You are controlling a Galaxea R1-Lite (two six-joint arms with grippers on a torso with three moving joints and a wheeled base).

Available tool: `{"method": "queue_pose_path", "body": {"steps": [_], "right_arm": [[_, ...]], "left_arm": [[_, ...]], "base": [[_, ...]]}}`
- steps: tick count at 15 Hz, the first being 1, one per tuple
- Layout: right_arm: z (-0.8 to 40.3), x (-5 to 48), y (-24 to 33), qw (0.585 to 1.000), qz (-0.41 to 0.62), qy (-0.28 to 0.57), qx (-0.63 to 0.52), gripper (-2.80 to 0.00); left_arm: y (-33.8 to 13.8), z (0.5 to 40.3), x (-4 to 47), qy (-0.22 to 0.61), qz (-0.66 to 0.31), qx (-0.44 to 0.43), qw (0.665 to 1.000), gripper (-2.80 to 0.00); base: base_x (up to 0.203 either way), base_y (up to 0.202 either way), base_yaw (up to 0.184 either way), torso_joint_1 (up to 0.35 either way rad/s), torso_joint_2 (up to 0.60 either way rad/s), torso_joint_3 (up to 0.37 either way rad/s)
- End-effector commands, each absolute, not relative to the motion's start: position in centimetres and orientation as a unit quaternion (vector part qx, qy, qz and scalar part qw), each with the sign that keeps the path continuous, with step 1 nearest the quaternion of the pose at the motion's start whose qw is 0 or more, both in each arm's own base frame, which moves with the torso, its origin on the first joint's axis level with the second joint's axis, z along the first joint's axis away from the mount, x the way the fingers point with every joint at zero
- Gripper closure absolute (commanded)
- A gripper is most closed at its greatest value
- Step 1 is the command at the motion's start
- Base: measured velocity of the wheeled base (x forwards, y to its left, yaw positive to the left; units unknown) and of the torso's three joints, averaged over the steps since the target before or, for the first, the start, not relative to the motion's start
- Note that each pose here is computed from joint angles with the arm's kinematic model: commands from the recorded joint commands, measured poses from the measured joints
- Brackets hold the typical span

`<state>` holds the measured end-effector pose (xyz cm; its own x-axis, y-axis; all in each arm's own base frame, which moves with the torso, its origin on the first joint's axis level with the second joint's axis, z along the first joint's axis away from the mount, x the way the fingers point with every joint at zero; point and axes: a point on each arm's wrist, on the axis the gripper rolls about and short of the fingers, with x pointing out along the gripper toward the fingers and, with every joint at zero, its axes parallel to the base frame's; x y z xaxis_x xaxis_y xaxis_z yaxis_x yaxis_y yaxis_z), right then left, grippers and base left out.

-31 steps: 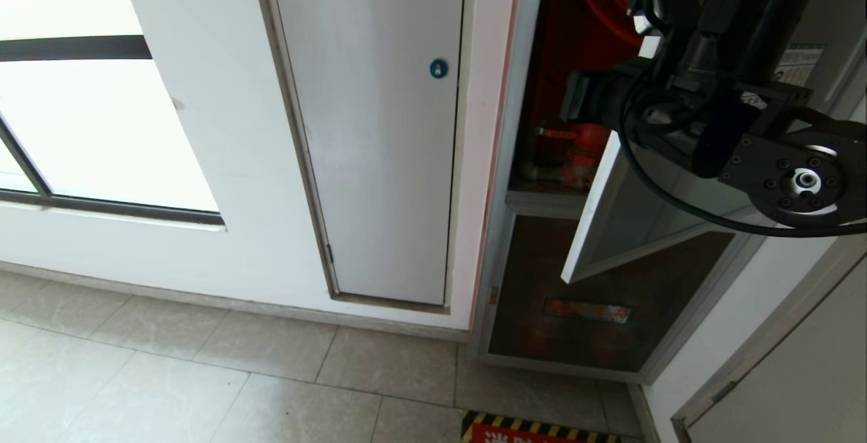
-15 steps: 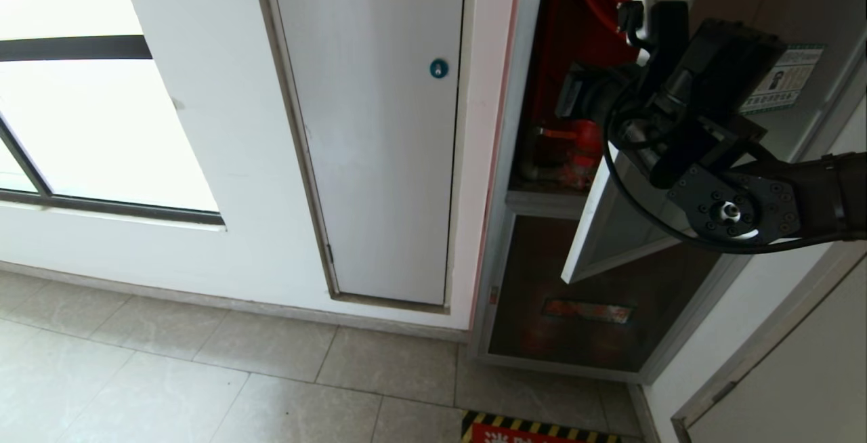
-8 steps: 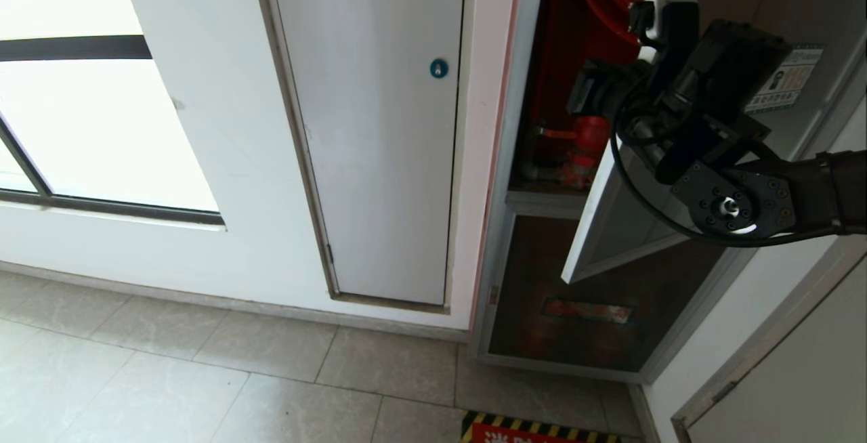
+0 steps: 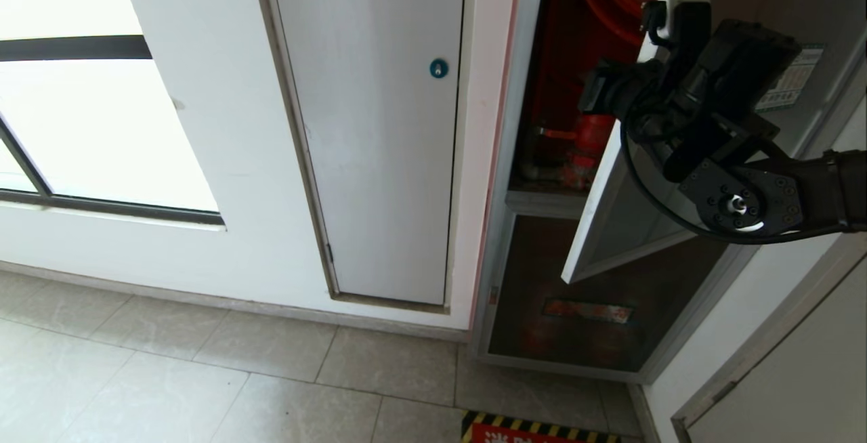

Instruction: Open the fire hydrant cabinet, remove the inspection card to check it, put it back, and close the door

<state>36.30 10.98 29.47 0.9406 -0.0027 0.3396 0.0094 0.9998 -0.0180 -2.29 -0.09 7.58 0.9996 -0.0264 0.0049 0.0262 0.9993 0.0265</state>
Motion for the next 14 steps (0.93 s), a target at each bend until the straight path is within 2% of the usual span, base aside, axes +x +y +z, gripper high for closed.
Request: {"method": "queue_pose_path", "body": {"steps": [1,14], "right_arm": [[30.0,35.9,10.7,0.984,-0.007,-0.18,-0.008,0.0],[29.7,34.0,8.9,0.985,-0.029,-0.172,-0.012,0.0]], "left_arm": [[-0.1,7.6,-2.3,-0.002,-0.013,0.013,1.0,0.0],[-0.1,7.6,-2.3,-0.002,-0.013,0.013,1.0,0.0]], "base": [[0.0,0.0,0.0,0.0,0.0,0.0],[0.0,0.0,0.0,0.0,0.0,0.0]]}}
